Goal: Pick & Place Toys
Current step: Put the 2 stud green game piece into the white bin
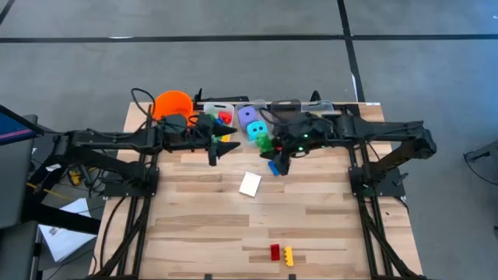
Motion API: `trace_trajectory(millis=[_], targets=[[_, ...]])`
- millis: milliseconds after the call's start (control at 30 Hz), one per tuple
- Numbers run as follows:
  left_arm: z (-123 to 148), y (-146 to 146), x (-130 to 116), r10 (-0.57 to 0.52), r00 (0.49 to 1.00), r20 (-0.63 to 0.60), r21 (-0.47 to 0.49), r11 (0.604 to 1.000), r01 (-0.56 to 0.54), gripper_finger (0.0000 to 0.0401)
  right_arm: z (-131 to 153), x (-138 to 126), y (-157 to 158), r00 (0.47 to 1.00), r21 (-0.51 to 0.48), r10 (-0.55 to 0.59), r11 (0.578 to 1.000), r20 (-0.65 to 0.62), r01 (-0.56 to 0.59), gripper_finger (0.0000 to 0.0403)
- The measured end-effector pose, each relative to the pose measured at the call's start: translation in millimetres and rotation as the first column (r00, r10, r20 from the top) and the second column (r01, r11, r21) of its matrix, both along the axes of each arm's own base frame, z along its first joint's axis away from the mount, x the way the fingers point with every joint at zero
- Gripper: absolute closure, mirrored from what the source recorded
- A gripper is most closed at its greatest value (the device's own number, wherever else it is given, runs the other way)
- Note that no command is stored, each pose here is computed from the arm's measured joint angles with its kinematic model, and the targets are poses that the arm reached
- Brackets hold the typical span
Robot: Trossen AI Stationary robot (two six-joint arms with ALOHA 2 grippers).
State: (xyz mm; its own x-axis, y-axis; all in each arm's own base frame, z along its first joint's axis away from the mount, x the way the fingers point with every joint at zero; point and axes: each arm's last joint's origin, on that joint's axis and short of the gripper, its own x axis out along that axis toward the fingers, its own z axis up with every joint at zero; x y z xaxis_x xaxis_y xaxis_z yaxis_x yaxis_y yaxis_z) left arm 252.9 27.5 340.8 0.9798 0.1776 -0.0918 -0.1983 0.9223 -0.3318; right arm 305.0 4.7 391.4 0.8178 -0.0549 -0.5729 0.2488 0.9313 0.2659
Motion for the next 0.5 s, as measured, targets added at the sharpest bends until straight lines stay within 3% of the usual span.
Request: trace_trajectory(millis=[200, 500], targets=[[-4, 0, 21, -0.039, 0.995, 0.09, 0.007, 0.999, 0.038, 0.0116, -3, 18, 2, 0.999, 0.001, 0.036, 0.999, -0.02, -0.036, 0.024], [-2, 0, 25, -0.037, 0.989, 0.145, -0.019, 0.999, 0.04, 0.0116, 0, 26, 5, 0.998, 0.002, 0.059, 0.998, -0.002, -0.059, 0.024]])
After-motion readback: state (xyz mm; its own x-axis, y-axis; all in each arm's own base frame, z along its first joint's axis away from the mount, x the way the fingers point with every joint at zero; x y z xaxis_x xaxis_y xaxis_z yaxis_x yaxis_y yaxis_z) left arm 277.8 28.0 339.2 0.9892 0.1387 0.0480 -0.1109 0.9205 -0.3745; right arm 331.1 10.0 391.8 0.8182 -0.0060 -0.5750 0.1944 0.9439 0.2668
